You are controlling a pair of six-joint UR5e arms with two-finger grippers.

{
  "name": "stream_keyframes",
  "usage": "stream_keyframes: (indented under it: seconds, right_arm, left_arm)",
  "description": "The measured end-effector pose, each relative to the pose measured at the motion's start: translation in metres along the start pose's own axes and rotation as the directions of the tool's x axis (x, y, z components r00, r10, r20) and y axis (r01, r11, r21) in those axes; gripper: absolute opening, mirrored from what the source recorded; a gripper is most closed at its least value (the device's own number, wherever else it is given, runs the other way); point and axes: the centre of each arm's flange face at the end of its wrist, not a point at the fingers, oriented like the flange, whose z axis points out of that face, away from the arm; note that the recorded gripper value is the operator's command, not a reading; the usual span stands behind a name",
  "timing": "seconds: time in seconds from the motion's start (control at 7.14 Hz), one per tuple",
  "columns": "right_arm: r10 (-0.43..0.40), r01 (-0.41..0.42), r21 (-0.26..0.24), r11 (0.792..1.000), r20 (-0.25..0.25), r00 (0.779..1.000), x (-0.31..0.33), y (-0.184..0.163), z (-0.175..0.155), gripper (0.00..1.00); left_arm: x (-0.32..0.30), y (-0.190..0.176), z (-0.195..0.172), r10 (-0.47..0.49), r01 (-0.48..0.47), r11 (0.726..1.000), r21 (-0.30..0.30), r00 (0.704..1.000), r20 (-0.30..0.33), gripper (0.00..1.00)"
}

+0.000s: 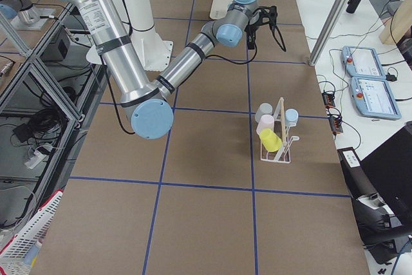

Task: Transfer IKEA cup to right arm and place on rack

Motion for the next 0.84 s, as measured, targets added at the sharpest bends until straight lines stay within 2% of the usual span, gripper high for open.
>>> stream_keyframes:
  seconds: [0.42, 0.56, 0.84]
  right_arm:
    - [-0.006, 0.014, -0.036, 0.999, 0.195, 0.981, -0.033, 0.047, 0.018, 0.95]
    - [-0.015, 0.025, -0.037, 0.999, 0.268, 0.963, -0.044, 0.064, 0.025, 0.95]
    - [-0.003, 0.018, -0.031, 0.999, 0.43, 0.903, -0.061, 0.101, 0.044, 0.95]
  left_arm:
    - [0.078, 0.039, 0.06, -0.017, 0.015, 0.989, -0.149, 1.0, -0.013, 0.0]
    - [0.092, 0.054, 0.062, -0.041, 0.031, 0.984, -0.173, 0.998, -0.053, 0.0]
    - [0.099, 0.064, 0.064, -0.124, 0.08, 0.975, -0.206, 0.97, -0.209, 0.0]
